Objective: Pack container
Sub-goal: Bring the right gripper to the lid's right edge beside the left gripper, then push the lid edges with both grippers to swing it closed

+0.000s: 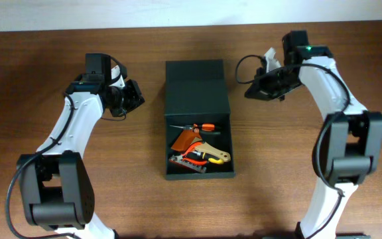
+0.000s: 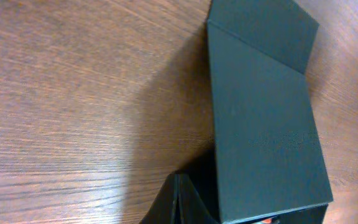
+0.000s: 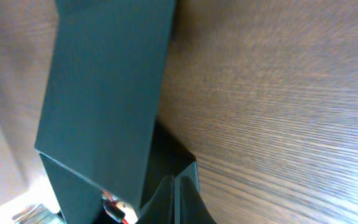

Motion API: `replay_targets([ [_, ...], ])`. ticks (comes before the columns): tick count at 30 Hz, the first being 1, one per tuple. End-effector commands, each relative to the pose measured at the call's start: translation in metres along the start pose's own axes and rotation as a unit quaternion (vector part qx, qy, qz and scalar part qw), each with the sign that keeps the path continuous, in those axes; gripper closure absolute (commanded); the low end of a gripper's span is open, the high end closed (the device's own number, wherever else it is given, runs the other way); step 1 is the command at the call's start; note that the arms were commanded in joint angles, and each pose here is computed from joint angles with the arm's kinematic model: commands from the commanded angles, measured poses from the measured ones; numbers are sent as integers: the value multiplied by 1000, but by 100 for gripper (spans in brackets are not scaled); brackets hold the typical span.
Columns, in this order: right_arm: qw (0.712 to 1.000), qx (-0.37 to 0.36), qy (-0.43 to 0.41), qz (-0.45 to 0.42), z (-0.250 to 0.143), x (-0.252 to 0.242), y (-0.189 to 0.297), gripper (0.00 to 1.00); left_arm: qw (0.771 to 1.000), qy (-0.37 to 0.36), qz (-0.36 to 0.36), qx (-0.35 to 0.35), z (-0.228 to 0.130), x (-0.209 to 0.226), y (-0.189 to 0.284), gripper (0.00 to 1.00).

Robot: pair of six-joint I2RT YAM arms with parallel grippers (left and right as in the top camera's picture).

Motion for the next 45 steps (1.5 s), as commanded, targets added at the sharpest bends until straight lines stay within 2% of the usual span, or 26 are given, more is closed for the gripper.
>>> replay_targets([
  [1, 998, 35, -23, 39, 4, -3, -15, 96, 1000, 6, -13, 5, 3, -3, -7, 98],
  [6, 997, 52, -38, 33, 6, -14, -30, 96, 998, 51, -24, 37, -3, 4, -29, 98],
  [15, 998, 38, -43, 38, 13, -13, -34, 96, 988, 99, -78, 86, -15, 4, -74, 98],
  [26, 995, 65, -62, 43, 12, -18, -62, 96, 985, 99, -108, 95, -20, -18, -103, 98],
  [45, 996, 36, 11, 76, 22, 9, -97, 96, 986, 75, -137, 62, -7, -27, -109, 98],
])
Point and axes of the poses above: each gripper's point midway between its finger pads, its own y axis back along the fingers, its own x axis along the line the jaws close on, z = x × y, the point moved 7 cm from there along y, back along the fingers, and after that the axes turned 13 degrees about -y, right-handed, at the moved point
